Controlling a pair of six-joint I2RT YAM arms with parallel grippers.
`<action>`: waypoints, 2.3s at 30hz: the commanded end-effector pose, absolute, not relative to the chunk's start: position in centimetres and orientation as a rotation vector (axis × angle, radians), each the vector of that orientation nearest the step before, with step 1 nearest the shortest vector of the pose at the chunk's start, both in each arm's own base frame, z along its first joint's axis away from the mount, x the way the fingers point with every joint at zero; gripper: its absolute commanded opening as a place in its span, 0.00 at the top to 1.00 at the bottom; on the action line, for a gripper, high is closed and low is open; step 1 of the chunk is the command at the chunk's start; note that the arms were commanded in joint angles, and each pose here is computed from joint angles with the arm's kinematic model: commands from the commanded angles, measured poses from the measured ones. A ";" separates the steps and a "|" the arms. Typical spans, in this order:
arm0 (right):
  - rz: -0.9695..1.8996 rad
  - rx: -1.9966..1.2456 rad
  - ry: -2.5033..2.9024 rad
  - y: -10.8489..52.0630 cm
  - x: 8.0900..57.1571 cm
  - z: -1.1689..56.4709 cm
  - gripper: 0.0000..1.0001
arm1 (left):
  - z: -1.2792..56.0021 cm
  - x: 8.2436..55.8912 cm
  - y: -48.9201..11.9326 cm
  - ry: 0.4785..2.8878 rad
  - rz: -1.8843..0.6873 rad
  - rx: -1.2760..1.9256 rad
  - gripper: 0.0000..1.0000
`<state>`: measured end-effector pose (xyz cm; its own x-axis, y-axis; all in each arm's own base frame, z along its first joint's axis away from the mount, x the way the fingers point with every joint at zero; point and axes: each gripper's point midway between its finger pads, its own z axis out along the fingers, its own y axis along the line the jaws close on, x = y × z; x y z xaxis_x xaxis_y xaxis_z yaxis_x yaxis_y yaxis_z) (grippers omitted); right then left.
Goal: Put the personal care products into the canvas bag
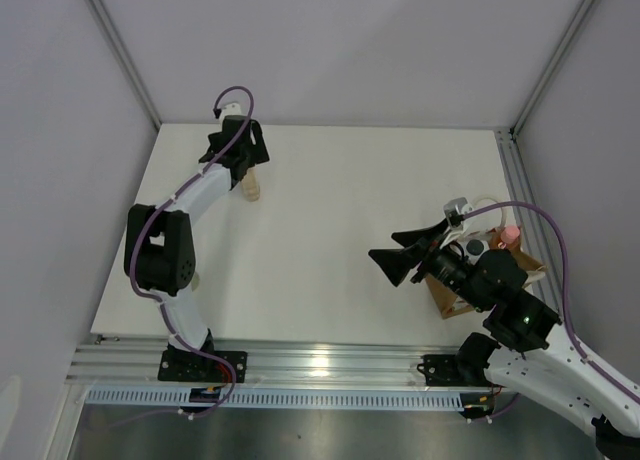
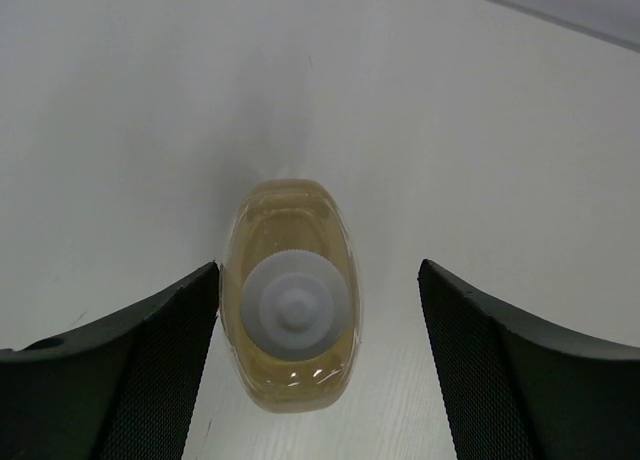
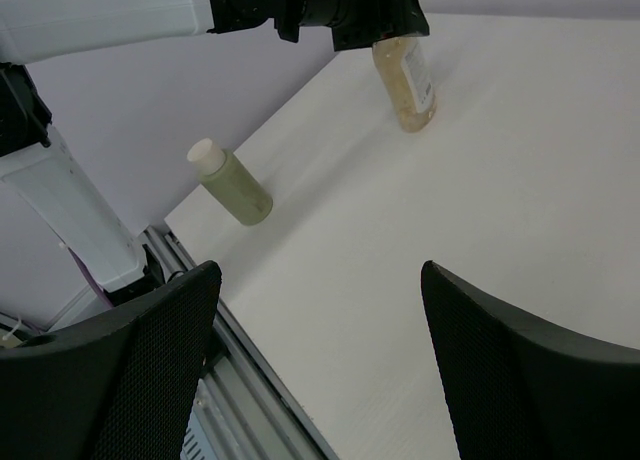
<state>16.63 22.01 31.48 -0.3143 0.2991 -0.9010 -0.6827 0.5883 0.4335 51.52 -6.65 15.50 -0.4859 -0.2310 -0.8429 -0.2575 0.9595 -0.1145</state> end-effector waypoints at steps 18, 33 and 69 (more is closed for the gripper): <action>1.014 -0.282 1.544 20.8 16.4 33.3 0.15 | 16.3 49.3 -9.1 2.137 -0.018 -0.265 0.91; 0.957 -0.240 1.540 19.6 16.9 33.7 0.15 | 21.1 31.6 -28.5 1.969 -0.437 0.426 0.99; 0.530 -0.257 1.924 22.6 23.6 27.4 0.11 | 25.1 23.0 -20.1 1.741 -0.410 0.192 0.01</action>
